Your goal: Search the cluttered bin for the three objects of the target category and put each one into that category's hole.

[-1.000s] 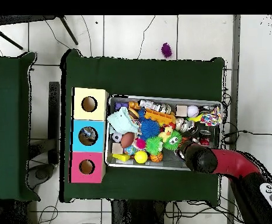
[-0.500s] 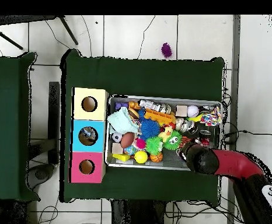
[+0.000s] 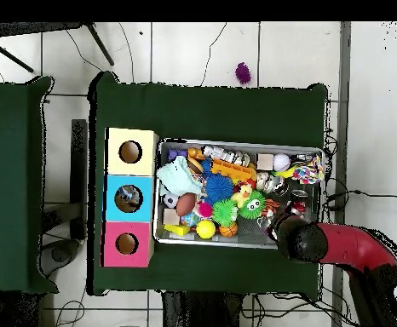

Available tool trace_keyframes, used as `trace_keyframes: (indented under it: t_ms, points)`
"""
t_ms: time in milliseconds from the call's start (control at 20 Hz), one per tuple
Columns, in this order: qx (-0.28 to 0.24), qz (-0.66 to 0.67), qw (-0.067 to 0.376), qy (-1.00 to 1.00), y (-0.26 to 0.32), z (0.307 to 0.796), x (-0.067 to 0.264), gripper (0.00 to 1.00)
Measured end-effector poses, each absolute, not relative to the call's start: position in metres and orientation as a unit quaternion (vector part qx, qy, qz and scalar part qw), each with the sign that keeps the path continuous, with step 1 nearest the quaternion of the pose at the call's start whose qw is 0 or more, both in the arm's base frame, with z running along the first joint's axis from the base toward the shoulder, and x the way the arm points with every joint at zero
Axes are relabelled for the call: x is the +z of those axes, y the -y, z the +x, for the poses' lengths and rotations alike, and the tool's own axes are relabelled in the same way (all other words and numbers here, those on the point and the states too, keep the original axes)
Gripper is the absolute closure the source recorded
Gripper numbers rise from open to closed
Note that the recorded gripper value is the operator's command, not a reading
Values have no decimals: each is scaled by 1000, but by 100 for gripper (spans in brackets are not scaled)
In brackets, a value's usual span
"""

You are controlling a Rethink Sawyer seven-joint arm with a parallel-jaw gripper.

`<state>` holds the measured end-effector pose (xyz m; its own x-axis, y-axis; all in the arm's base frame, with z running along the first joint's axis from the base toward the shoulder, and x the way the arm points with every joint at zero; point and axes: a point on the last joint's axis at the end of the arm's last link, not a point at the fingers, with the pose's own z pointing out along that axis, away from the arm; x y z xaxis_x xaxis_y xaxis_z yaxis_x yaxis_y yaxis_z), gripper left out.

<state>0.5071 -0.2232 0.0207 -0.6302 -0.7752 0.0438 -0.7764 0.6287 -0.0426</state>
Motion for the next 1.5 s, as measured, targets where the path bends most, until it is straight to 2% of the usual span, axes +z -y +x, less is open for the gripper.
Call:
trace_keyframes:
  t_ms: [600,1150,1500]
  points:
    - [20,430,13,902,219,504,13,0]
    - [-10,442,30,897,200,484,-18,0]
    - [-12,470,44,882,188,473,-32,0]
